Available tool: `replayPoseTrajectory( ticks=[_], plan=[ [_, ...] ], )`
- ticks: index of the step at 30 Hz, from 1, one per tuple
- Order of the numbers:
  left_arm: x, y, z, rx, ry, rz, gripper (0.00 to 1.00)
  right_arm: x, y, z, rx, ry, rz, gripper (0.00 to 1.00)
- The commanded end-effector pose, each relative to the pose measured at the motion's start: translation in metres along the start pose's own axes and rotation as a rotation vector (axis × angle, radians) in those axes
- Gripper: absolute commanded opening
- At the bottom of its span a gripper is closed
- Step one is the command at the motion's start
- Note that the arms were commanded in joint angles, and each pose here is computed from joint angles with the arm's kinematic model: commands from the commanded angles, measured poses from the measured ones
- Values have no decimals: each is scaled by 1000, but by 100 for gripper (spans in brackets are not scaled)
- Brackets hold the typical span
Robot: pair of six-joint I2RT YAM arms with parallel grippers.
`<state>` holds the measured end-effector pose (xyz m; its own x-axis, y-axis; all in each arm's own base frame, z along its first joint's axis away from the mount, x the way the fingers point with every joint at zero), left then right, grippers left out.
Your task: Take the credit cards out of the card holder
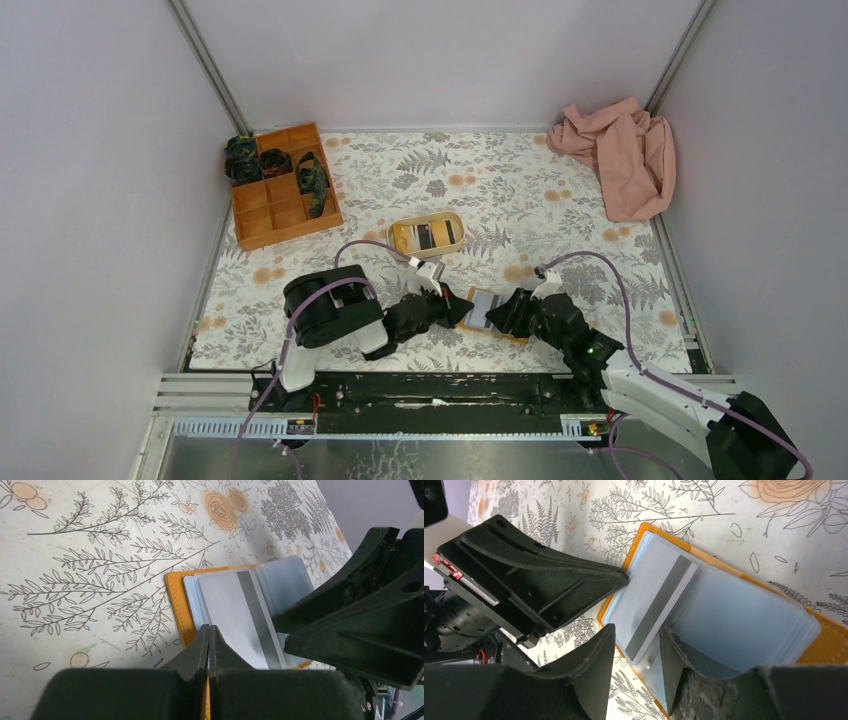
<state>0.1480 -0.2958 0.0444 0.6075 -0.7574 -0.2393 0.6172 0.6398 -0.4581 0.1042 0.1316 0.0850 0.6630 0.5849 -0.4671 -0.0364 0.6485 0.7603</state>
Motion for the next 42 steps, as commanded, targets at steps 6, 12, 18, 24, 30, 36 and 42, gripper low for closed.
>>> replayPoseTrajectory(
  ticks=[6,12,18,24,30,36,42],
  plan=[
    [-1,5,-13,27,60,10,0,5,22,4,11,14,173,45],
    [-1,6,-14,28,65,10,0,6,25,10,27,-35,175,45],
    [-1,5,-14,28,63,4,0,1,31,20,40,-102,208,44],
    [-6,3,-13,19,57,-20,0,6,27,22,54,-85,181,44],
    [-11,2,-12,15,45,-37,0,15,24,19,81,-47,179,44],
    [-7,2,-14,19,56,-41,0,18,36,26,82,-43,236,44],
    [-6,2,-14,20,56,-34,0,13,49,30,90,-24,313,44]
  ],
)
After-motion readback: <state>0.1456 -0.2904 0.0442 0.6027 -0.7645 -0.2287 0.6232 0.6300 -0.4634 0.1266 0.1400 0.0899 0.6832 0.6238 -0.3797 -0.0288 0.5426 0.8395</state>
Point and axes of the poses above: each gripper's point midway between its finger pads, its own x axis out along the fingers, its own y axis along the line the jaws close on, z = x × y, the point moved 10 cm from there along -x, back along the fingers, and after that the axes turned 13 degrees about x, right-handed, at the moved point
